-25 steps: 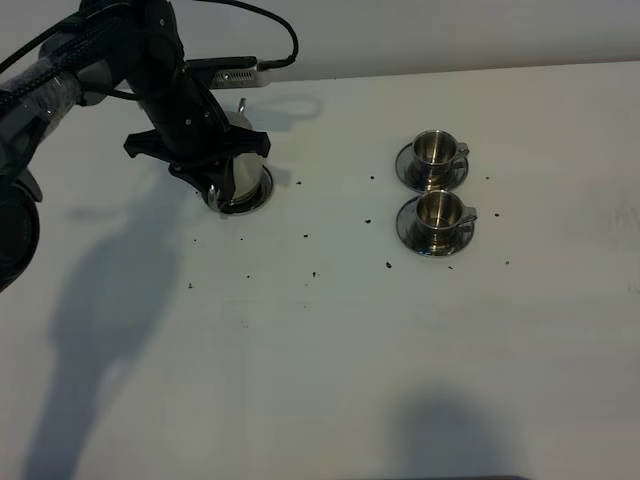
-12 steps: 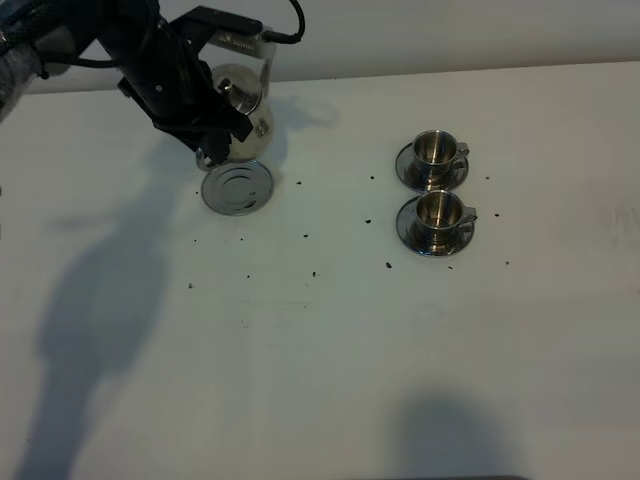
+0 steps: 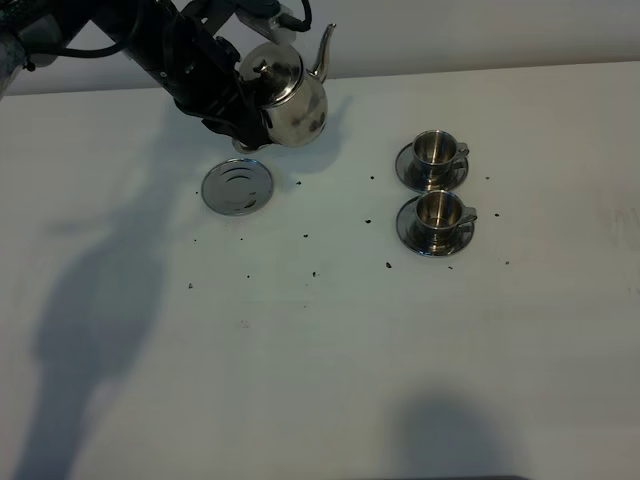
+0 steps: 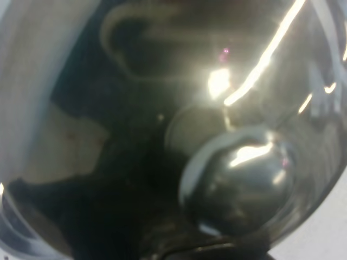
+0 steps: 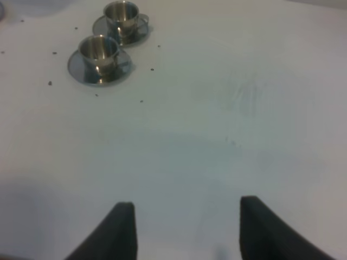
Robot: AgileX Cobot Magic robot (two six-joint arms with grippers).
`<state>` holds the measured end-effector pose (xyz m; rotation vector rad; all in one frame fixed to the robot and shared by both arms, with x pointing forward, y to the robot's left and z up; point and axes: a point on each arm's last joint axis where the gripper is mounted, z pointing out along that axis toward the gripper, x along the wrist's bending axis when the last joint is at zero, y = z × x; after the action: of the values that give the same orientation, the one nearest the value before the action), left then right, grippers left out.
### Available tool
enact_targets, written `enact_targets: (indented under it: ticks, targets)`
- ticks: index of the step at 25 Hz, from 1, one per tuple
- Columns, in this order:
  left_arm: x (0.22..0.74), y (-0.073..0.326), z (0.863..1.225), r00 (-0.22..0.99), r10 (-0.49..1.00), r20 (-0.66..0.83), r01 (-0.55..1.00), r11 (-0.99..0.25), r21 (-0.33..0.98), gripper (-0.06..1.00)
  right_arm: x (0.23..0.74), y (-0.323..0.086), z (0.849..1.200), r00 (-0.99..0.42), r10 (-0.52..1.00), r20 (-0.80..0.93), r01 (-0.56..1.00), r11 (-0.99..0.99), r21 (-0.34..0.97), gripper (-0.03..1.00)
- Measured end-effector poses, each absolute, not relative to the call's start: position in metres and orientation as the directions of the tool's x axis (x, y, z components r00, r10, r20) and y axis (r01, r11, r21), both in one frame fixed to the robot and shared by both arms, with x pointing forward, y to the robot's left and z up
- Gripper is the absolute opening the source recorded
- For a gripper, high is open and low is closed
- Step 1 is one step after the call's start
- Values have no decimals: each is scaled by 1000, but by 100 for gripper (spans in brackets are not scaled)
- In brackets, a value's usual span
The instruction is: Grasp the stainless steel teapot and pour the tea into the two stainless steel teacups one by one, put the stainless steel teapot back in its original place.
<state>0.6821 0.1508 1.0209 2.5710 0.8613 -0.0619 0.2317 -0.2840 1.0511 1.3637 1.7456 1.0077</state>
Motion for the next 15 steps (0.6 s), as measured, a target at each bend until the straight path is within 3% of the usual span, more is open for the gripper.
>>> enact_targets:
  ticks: [15]
  targets:
    - [667,114,1019,985,174,8,159,-918,364,22,232,-284,1051,-207,977,-58,438,146,887,42]
